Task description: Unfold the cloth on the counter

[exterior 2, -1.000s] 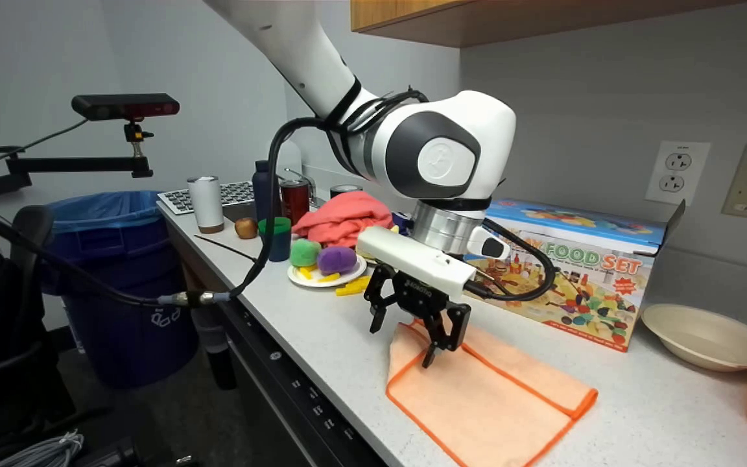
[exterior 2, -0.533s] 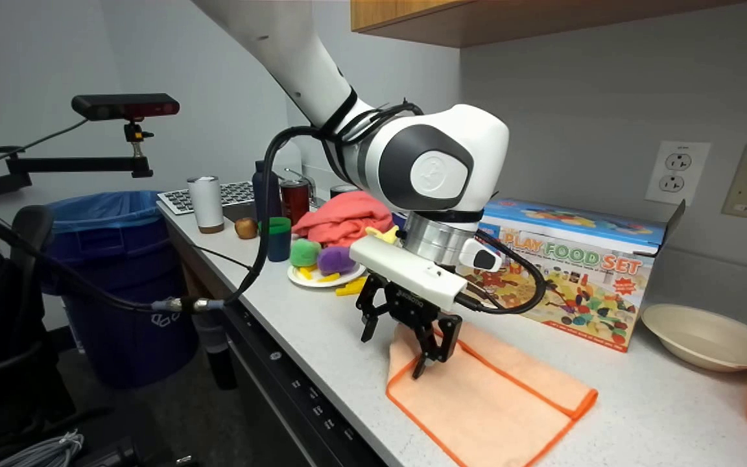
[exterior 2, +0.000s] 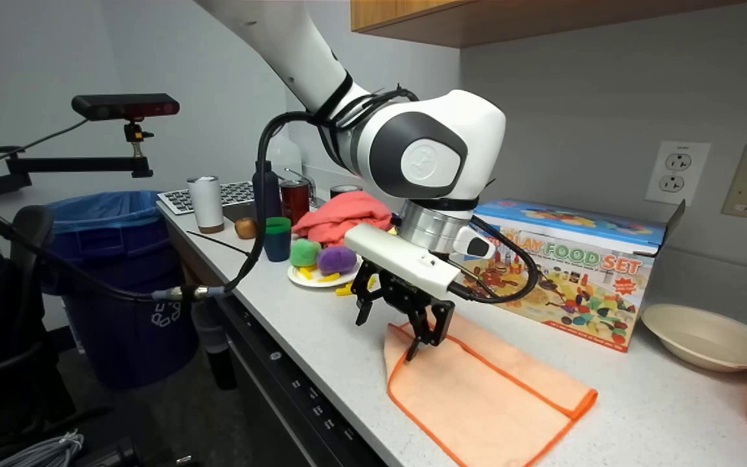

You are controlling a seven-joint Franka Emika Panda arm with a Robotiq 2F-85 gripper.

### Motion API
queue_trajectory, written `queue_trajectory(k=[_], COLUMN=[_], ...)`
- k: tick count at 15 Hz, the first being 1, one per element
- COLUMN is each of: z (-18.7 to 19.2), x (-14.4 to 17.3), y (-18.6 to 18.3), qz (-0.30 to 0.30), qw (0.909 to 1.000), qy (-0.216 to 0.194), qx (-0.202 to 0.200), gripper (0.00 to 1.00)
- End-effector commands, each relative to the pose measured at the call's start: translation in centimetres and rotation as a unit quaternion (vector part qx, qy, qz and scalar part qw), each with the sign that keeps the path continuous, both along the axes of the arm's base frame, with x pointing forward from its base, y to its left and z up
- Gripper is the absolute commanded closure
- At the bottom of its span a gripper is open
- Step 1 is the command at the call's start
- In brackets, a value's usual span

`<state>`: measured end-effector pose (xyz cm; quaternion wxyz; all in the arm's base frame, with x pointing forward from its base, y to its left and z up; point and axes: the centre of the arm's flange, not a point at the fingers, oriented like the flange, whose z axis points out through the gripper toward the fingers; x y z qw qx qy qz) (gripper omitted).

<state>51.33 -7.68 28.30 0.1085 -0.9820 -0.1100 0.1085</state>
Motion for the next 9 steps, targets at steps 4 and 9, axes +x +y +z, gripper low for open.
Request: queue_trajectory(k=[4,9], z=[2.61,2.76], x=[-1.25,-1.84], y=[0.98,1.34], qz=[0.024,0.046], qw=[0.9972,0.9951], qy=[-0.016,-0.008], qx=[0.068,0.088], gripper=[0.0,0.0])
